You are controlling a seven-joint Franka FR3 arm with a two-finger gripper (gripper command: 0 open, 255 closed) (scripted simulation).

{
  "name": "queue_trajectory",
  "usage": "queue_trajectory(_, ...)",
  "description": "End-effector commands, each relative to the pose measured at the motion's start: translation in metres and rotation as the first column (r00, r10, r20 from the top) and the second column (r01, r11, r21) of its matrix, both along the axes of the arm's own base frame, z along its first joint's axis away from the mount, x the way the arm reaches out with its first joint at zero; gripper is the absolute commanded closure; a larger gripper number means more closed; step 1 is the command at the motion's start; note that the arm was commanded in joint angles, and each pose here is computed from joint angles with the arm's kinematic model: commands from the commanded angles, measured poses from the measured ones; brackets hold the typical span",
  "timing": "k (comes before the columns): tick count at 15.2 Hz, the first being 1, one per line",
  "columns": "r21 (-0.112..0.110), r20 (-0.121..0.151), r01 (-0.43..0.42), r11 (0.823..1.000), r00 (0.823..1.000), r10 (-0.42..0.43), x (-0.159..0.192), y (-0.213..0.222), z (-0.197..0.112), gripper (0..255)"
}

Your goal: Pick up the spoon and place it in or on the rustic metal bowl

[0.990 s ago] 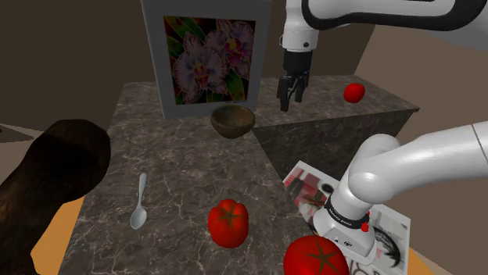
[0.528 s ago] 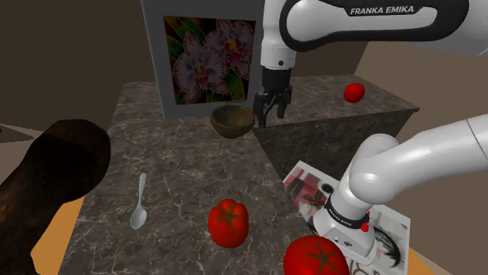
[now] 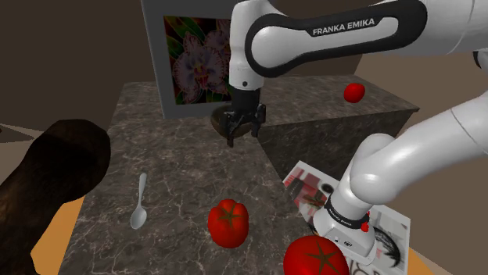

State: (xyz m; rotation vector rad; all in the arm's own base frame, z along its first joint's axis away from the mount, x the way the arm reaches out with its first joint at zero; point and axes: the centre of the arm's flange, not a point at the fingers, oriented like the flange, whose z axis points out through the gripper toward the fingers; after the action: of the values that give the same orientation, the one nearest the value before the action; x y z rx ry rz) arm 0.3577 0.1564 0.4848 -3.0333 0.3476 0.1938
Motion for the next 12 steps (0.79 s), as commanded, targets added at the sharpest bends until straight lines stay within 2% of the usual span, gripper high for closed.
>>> queue_trajectory(1, 0.008, 0.003, 0.031, 0.999, 1.000, -0.031, 0.009, 0.021, -0.009, 0)
queue_trajectory(12, 0.044, 0.010, 0.189, 0.981, 0.982, -0.189, 0.076, 0.128, -0.062, 0)
